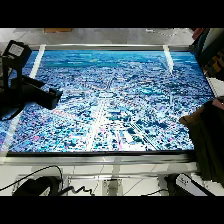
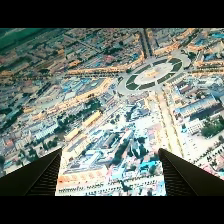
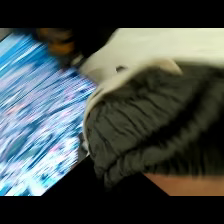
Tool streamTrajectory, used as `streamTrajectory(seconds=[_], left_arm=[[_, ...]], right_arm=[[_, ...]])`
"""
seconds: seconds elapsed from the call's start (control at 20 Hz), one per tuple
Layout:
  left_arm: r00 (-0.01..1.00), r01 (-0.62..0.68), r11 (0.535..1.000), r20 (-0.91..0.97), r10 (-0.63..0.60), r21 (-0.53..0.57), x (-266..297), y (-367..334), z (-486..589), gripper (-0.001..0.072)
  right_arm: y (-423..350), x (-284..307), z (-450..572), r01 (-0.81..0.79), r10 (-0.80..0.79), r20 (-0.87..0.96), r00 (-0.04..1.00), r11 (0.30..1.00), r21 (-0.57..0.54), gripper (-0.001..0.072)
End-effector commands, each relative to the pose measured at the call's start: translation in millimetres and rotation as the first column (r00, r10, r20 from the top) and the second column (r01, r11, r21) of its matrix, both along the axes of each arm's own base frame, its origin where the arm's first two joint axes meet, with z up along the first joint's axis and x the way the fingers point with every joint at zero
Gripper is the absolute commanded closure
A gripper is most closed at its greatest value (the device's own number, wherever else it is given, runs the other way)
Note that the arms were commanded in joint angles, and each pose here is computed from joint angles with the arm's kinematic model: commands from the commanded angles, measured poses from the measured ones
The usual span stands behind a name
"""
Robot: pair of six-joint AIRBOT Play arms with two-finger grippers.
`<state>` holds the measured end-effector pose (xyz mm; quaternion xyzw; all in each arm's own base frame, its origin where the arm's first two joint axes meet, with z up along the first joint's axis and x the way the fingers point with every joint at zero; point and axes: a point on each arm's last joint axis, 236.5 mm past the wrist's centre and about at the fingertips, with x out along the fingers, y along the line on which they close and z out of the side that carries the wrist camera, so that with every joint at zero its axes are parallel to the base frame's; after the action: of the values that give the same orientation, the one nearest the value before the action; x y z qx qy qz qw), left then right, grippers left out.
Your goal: Fold the clothes and pants, and hang the long-sleeved shirts on hangers.
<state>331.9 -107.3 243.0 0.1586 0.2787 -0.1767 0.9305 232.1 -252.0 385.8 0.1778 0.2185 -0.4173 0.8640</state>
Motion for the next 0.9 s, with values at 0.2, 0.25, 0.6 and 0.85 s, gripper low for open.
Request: streamTrajectory(seconds=[0.2,0.25,0.6,0.85], left_arm=[[1.0,0.001,1.0,0.027,0.0,-0.009,4,-1,5,0.0016],[0.999,0.001,1.0,0.033,-0.001,-0.011,5,-2,6,0.0017],[1.0,0.002,1.0,0.031,-0.001,-0.012,7,-3,5,0.0016],[1.0,0.003,1.0,0.029,-0.002,-0.014,7,-3,5,0.0017]], right_arm=[[-19,-131,26,0.403,-0.403,0.007,0.915,0.912,-0.08,0.0686],[-17,-130,24,0.396,-0.397,0.002,0.918,0.916,-0.069,0.0686],[9,-107,25,0.282,-0.281,0.054,0.958,0.959,-0.017,0.0687],[16,-115,38,0.312,-0.306,0.116,0.945,0.95,-0.035,0.037]])
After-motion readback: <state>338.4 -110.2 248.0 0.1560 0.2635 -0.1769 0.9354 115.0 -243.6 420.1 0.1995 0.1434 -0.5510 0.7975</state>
